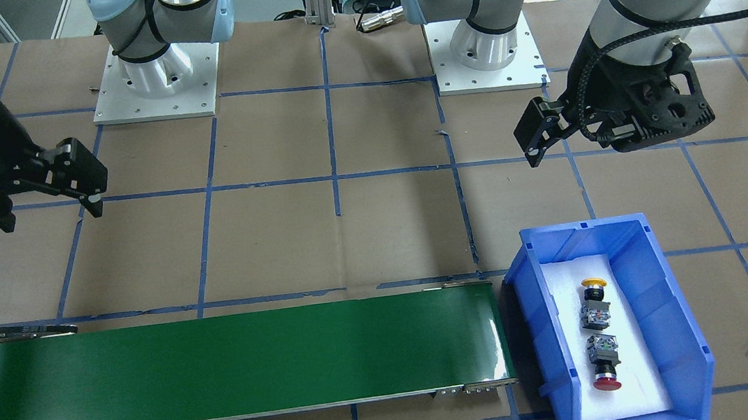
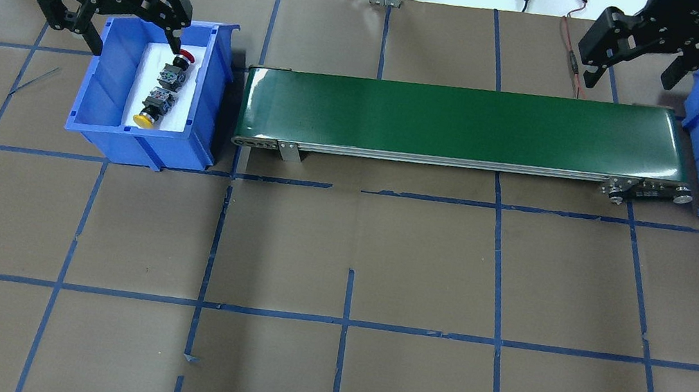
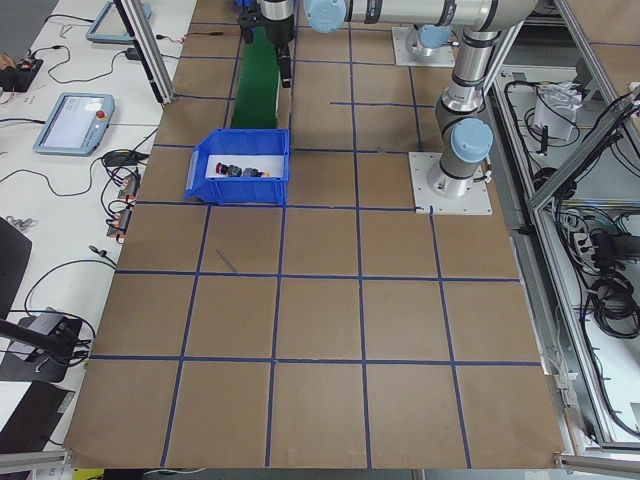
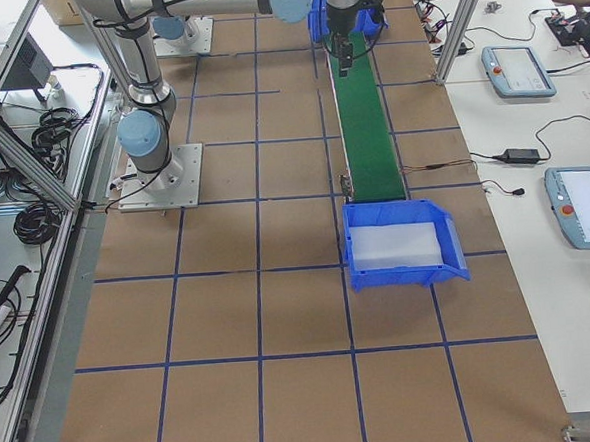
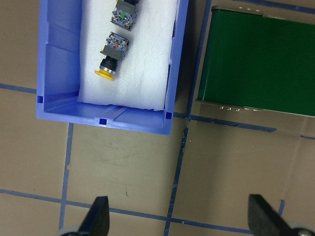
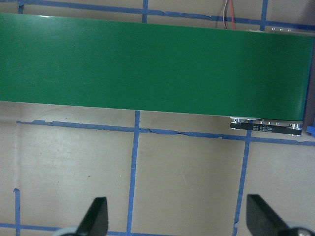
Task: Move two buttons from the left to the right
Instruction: 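Move the left gripper down over the first red push-button in the bin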
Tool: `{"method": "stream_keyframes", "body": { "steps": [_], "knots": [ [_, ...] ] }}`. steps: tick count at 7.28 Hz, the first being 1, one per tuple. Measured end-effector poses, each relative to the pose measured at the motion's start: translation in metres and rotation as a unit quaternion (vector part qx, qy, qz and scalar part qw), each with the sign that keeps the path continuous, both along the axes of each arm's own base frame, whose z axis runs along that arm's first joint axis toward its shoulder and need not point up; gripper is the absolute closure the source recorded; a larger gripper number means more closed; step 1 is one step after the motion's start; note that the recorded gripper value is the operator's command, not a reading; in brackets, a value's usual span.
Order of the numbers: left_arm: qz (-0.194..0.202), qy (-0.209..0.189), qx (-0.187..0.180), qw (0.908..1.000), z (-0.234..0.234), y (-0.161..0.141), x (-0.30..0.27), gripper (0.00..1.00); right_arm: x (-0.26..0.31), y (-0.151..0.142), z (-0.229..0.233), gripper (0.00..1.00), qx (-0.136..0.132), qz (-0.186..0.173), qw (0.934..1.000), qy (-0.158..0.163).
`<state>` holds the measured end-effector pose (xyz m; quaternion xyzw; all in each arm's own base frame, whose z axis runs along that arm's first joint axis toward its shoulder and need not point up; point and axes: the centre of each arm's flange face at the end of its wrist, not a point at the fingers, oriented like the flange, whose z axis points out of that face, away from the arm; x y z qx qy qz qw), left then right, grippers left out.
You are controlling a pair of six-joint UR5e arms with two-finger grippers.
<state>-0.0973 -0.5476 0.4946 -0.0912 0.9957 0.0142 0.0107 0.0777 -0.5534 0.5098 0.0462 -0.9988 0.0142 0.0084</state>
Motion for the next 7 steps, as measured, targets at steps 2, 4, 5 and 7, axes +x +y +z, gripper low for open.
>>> {"method": "stream_keyframes", "body": {
  "steps": [2,4,5,7],
  "knots": [
    [0.002,0.001,0.002,1.0000,-0.002,0.000,0.003,0.00,0.005,0.040,0.002,0.00,0.001,-0.001,1.0000,-0.004],
    [-0.003,0.002,-0.001,1.0000,0.001,0.000,0.010,0.00,0.008,0.074,-0.008,0.00,-0.008,-0.002,1.0000,-0.004],
    [-0.018,0.003,-0.003,0.9998,0.002,-0.003,0.017,0.00,0.009,0.079,-0.010,0.00,-0.011,-0.002,0.9999,-0.004],
    [-0.003,0.007,0.008,0.9999,-0.019,-0.023,0.064,0.00,0.009,0.081,-0.012,0.00,-0.011,-0.003,0.9999,-0.004]
  ]
}}
